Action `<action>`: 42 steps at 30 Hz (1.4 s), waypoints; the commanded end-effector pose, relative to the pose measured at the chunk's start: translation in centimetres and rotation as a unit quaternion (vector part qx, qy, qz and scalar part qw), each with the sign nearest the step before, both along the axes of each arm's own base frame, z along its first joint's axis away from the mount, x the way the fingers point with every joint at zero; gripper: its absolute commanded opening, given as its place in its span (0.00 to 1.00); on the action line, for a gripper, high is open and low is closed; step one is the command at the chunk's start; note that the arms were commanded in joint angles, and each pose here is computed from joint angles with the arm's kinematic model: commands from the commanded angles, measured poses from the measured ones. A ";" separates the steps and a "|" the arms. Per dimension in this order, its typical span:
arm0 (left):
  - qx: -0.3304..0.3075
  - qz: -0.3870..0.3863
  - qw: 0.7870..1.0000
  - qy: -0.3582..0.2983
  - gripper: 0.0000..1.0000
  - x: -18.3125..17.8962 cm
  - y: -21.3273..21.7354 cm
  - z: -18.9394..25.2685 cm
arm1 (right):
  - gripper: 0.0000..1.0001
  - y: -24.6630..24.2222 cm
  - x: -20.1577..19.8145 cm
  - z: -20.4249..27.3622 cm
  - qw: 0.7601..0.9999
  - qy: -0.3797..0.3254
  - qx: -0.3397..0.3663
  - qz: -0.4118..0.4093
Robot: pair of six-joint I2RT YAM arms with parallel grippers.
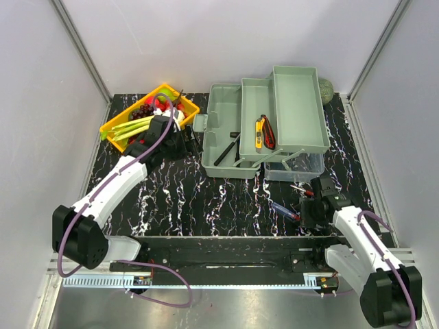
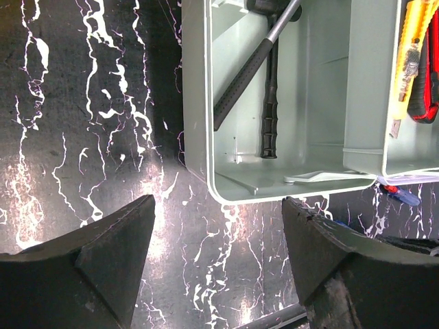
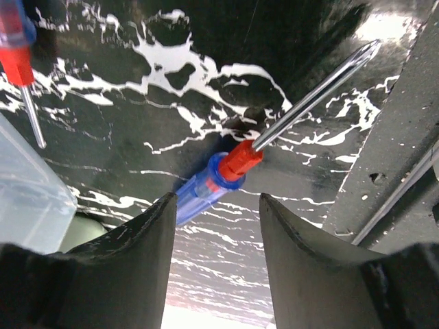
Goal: Pack the tool kit
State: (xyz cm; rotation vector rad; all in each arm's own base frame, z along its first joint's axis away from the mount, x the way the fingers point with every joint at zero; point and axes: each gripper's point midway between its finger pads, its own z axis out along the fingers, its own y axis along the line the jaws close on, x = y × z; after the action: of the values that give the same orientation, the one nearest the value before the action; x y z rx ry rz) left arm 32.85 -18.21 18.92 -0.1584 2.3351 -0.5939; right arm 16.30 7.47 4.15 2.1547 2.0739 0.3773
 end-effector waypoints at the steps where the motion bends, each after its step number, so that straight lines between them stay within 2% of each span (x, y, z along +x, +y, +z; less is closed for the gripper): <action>1: -0.006 0.009 0.999 -0.038 0.78 0.3 0.3 2.7 | 0.57 -1.6 0.7 -0.8 0.997 0.005 -0.032 -0.063; 18: 0.006 0.017 0.999 -0.044 0.78 -0.1 1.1 3.2 | 0.52 -2.2 1.2 -2.6 0.995 0.044 -0.059 -0.070; 19: 0.007 0.020 0.999 -0.046 0.78 -0.1 1.2 3.3 | 0.47 -2.3 1.3 -2.6 0.995 0.043 -0.062 -0.068; 23: 0.010 0.019 0.999 -0.049 0.78 -0.2 1.4 3.5 | 0.05 -2.8 1.6 -2.5 0.994 0.036 -0.083 -0.054; 24: 0.012 0.018 0.999 -0.049 0.78 -0.2 1.4 3.4 | 0.00 -3.1 1.9 -2.1 0.994 0.025 -0.090 -0.052; 25: 0.012 0.018 0.999 -0.049 0.78 -0.3 1.4 3.5 | 0.00 -3.3 2.2 -1.7 0.994 0.013 -0.096 -0.049; 36: 0.024 0.025 0.998 -0.055 0.79 0.5 1.7 3.7 | 0.00 -6.3 4.0 8.1 0.974 -0.106 -0.199 0.011; 40: 0.024 0.023 0.998 -0.055 0.79 0.8 1.5 3.8 | 0.00 -7.7 5.6 14.8 0.944 -0.195 -0.262 0.050; 42: 0.023 0.024 0.998 -0.056 0.79 0.9 1.5 3.9 | 0.00 -8.4 6.5 18.8 0.916 -0.238 -0.309 0.090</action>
State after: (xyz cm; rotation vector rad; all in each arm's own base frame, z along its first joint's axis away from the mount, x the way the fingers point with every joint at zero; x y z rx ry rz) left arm 32.37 -16.55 20.31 -0.1662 2.3058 -0.5089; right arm 22.00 1.78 16.36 1.6642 1.8410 0.3063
